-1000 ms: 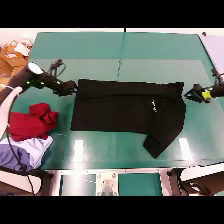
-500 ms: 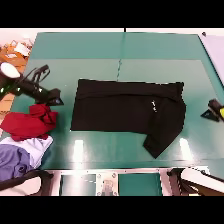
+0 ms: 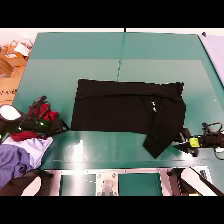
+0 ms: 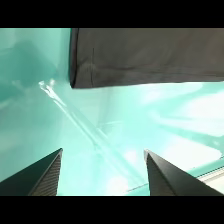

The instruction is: Fold the shirts.

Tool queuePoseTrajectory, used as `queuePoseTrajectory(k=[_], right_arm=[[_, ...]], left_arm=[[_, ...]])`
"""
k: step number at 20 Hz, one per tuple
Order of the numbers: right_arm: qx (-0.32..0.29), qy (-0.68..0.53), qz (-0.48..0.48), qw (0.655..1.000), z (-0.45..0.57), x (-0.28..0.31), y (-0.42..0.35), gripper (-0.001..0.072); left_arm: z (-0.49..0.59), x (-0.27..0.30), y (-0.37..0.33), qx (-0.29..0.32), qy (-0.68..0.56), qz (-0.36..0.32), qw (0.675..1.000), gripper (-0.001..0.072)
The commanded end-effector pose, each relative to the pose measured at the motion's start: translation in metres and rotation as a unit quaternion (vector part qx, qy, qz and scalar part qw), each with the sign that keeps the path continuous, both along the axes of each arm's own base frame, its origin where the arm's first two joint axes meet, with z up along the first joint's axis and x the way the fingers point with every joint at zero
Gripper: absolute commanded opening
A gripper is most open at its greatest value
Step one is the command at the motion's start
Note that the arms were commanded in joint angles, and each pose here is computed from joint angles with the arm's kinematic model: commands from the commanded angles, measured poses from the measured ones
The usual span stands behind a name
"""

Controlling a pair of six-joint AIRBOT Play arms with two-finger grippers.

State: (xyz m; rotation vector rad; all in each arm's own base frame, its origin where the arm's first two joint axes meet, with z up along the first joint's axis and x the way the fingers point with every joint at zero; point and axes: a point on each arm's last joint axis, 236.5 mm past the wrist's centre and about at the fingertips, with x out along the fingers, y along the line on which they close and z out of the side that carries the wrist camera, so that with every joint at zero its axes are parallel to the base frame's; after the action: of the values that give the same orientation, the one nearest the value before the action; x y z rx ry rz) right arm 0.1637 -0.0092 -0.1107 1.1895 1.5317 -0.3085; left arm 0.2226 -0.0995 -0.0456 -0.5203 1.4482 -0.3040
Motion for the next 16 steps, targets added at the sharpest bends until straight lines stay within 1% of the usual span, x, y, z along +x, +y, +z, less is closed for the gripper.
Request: queuePoseTrajectory(k=[1,2,3,4,5,6,8,13,16], right_arm=[[0.004,-0.068,-0.042,0.997,-0.015,0.023,0.012,0.0382],[0.002,-0.087,-0.047,0.995,-0.012,0.032,0.010,0.0356],[-0.001,-0.101,-0.049,0.994,-0.010,0.038,0.007,0.0300],[-0.005,-0.105,-0.047,0.993,-0.009,0.040,0.005,0.0204],[-0.009,-0.114,-0.035,0.993,-0.007,0.042,0.004,0.0058],[-0.012,-0.117,-0.023,0.993,-0.004,0.042,0.002,0.0019],[-0.018,-0.118,-0.012,0.993,0.003,0.045,-0.005,0.0019],[-0.032,-0.135,-0.020,0.990,0.014,0.060,-0.017,0.0019],[-0.030,-0.143,-0.027,0.989,0.016,0.066,-0.016,0.0019]], left_arm=[[-0.015,-0.008,-0.013,-0.035,0.001,0.036,0.999,0.0575],[-0.016,-0.008,-0.017,-0.045,0.001,0.044,0.998,0.0575],[-0.019,-0.007,-0.022,-0.049,-0.001,0.047,0.998,0.0575],[-0.021,-0.008,-0.029,-0.049,-0.005,0.044,0.998,0.0575],[-0.023,-0.009,-0.040,-0.046,-0.008,0.038,0.998,0.0574],[-0.024,-0.009,-0.051,-0.044,-0.014,0.033,0.998,0.0574],[-0.024,-0.006,-0.072,-0.043,-0.022,0.047,0.998,0.0575],[-0.033,0.015,-0.104,-0.041,-0.064,0.092,0.993,0.0575],[-0.056,0.038,-0.109,-0.031,-0.073,0.139,0.987,0.0575]])
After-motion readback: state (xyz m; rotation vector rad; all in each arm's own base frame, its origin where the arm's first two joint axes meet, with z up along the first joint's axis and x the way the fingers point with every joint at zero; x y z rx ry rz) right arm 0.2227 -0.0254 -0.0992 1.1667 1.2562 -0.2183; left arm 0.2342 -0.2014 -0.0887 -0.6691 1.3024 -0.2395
